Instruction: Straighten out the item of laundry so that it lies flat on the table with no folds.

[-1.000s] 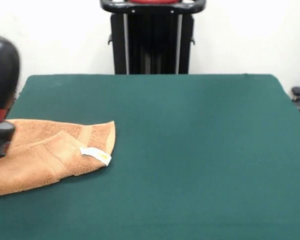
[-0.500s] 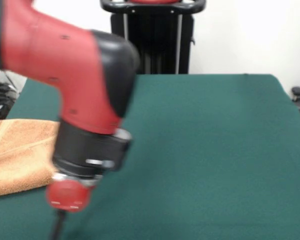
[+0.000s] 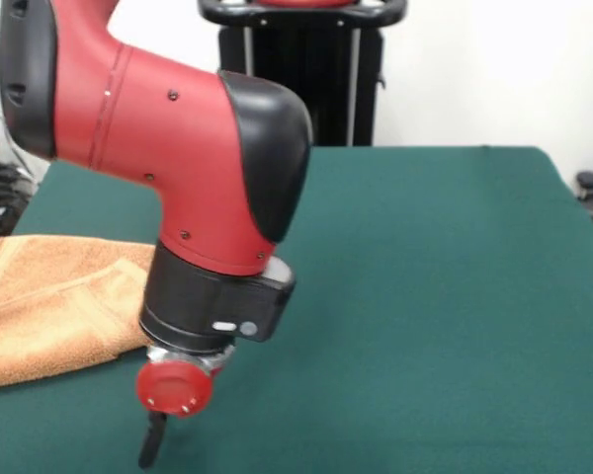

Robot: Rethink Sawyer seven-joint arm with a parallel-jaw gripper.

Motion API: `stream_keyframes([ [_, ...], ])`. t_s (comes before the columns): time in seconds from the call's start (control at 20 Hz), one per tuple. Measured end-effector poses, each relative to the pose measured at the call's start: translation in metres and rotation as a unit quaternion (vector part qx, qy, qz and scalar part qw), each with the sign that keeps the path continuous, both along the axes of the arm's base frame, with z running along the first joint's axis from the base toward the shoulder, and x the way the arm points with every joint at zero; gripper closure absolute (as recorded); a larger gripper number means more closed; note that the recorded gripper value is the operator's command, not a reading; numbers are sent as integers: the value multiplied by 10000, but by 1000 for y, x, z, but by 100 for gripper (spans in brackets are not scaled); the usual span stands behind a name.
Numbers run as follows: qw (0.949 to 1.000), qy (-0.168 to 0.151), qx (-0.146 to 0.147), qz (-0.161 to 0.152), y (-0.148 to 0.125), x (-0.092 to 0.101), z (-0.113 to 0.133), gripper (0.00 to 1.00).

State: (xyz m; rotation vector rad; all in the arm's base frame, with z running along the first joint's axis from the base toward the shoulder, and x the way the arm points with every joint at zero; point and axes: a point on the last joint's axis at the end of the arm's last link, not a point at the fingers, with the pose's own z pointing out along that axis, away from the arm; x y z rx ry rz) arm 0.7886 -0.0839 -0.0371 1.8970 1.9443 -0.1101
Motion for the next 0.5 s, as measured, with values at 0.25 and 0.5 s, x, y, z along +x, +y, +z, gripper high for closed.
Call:
stream_keyframes([
  [0.25,9956,810,-73,-465,-22,-25,6,0],
  [0.5,9870,1391,-68,-801,-32,-46,19,0],
])
